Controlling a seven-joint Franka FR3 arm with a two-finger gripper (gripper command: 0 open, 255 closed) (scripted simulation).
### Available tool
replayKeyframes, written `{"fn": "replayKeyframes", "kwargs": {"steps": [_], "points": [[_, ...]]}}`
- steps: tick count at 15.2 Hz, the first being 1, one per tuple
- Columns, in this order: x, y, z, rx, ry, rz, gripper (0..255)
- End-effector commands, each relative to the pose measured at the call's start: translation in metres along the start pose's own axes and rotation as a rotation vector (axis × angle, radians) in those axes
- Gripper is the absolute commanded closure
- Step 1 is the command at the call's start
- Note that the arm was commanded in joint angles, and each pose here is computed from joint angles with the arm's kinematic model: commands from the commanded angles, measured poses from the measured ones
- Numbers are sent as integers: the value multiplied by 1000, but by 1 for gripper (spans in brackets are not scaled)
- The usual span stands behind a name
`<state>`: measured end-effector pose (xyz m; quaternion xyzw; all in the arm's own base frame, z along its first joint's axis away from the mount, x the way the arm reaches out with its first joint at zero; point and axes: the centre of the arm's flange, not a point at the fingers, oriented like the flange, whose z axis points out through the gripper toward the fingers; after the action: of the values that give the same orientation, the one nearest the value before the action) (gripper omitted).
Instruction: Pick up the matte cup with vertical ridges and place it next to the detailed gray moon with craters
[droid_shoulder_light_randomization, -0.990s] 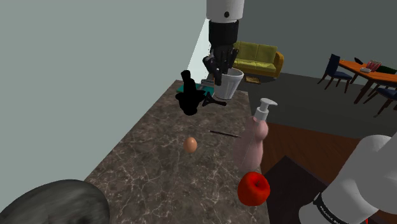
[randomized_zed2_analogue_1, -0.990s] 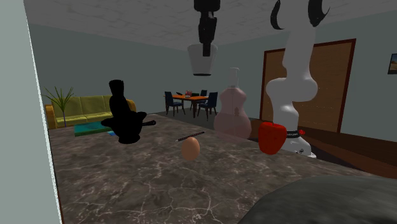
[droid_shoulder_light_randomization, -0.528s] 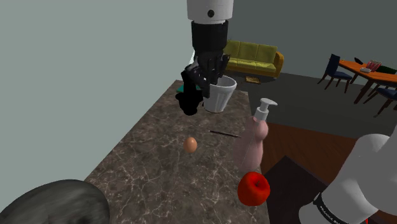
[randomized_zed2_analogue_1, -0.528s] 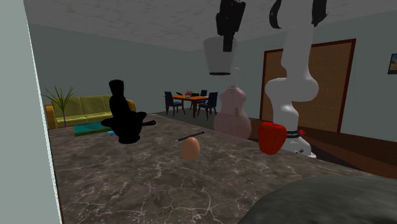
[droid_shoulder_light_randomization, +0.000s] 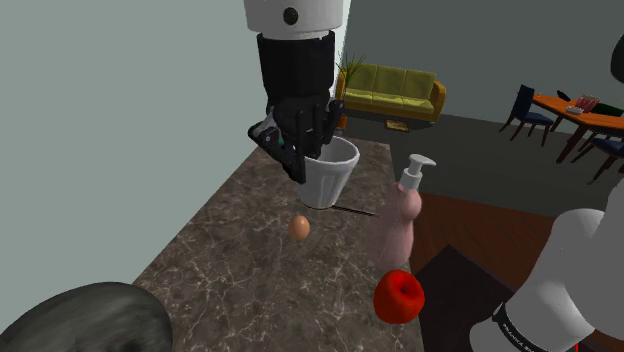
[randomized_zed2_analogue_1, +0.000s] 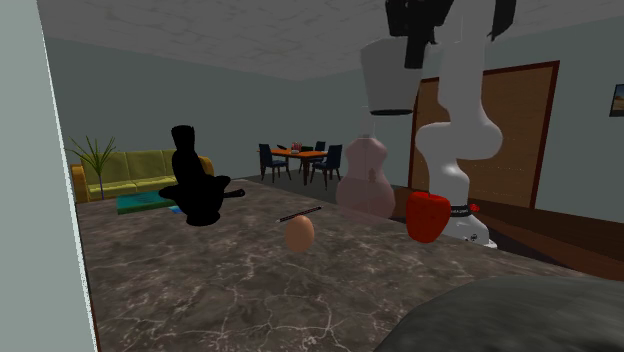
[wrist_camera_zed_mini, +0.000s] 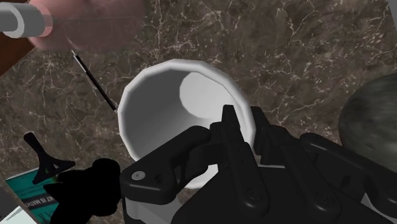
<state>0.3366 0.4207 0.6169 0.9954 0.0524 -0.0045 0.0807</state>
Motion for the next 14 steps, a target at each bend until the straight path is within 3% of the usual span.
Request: {"fn": "replayKeyframes", "kwargs": {"steps": [1,11,14], "points": [[-11,-26,-3,1,0,2,255],[-62,-146,-22,1,0,2,255],[-63,-153,-12,1,0,2,255]]}}
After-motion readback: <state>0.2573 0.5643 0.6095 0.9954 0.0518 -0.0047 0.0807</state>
